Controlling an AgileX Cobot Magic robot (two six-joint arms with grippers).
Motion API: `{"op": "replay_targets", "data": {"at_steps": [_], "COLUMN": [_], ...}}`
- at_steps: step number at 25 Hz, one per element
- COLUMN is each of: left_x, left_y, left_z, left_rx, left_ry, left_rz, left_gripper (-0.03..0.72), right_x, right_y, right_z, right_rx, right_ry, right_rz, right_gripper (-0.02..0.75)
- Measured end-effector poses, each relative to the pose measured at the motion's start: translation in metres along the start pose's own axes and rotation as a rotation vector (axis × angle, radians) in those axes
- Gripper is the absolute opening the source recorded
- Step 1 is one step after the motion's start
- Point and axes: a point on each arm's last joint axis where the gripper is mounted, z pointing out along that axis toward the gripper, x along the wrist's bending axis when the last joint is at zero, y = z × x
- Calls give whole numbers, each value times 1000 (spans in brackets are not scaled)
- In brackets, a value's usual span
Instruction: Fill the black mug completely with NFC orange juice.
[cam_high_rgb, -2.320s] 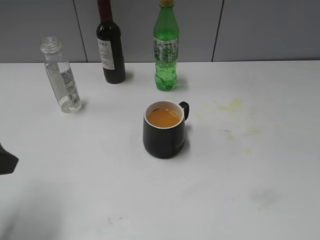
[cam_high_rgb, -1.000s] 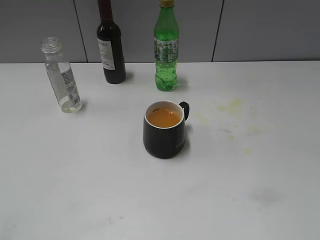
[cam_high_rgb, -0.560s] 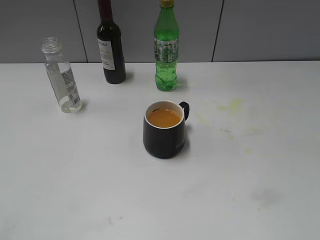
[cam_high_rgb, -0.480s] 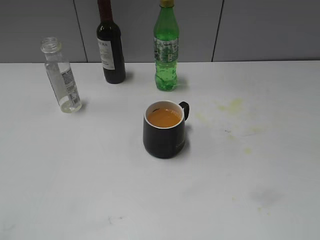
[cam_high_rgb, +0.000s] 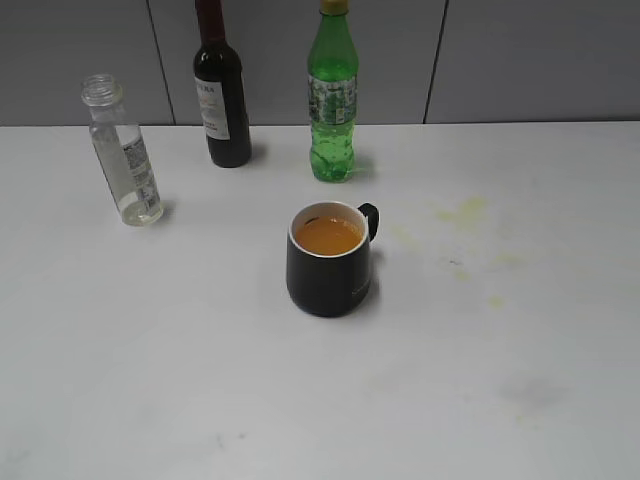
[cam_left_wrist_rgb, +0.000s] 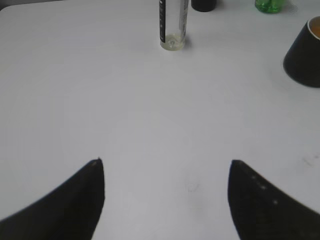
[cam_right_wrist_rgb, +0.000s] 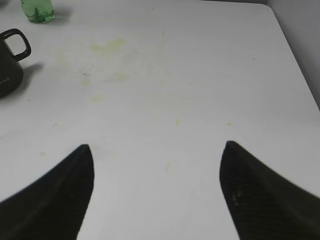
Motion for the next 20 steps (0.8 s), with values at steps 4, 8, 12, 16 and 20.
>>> {"op": "replay_targets", "data": {"at_steps": [4, 8, 12, 16, 20], "left_x": [0, 0, 0, 0, 0], "left_y": [0, 0, 0, 0, 0], "left_z": [0, 0, 0, 0, 0], "left_rx": [0, 0, 0, 0, 0], "left_ry": [0, 0, 0, 0, 0], "left_rz": [0, 0, 0, 0, 0], "left_gripper": [589, 585, 583, 562, 538], "right_x": [0, 0, 0, 0, 0], "right_y": [0, 0, 0, 0, 0], "right_z": [0, 0, 0, 0, 0], "right_rx": [0, 0, 0, 0, 0], "right_ry": [0, 0, 0, 0, 0], "right_rz": [0, 0, 0, 0, 0], "right_gripper": [594, 594, 594, 594, 594]}}
